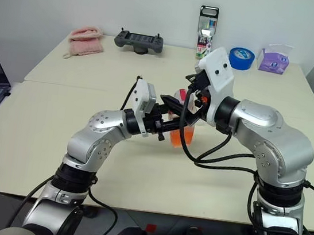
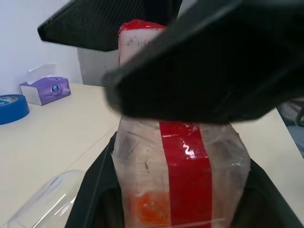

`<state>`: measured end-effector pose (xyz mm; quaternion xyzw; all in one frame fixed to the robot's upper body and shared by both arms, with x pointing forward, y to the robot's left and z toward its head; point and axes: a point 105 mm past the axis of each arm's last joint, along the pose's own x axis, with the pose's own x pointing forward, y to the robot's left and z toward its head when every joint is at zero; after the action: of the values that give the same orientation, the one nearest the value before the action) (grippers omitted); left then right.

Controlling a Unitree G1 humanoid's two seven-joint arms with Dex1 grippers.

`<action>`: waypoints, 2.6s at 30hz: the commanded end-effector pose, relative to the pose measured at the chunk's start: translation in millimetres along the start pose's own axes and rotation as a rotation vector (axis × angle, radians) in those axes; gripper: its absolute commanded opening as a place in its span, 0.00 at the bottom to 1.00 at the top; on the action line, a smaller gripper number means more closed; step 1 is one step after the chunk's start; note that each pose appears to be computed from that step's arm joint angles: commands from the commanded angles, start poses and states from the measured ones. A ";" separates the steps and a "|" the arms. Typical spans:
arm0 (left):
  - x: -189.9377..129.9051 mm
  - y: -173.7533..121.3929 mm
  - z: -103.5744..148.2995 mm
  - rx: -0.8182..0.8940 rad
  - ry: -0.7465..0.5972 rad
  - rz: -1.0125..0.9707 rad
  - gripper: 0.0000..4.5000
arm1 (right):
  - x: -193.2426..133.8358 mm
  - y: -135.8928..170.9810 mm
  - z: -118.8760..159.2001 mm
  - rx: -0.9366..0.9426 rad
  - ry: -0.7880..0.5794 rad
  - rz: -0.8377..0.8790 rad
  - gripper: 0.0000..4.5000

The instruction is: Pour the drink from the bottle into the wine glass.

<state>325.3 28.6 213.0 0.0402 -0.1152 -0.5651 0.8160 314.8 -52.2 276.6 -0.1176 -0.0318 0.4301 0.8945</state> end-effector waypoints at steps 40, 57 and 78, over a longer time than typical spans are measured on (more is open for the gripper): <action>3.7 2.3 16.1 0.067 -0.034 -0.013 0.39 | -33.9 5.3 3.3 0.125 -0.068 0.077 1.00; 1.8 3.1 14.9 0.063 -0.028 -0.007 0.39 | -28.5 3.4 6.8 0.150 -0.087 0.051 0.40; 5.8 -2.8 11.2 0.044 -0.020 -0.040 0.39 | -54.7 -23.7 31.4 0.004 -0.121 0.428 0.40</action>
<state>317.7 12.4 224.3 0.0582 -0.1362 -0.5962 0.7890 299.4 -94.6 287.3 -0.0806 -0.0015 0.6205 0.7800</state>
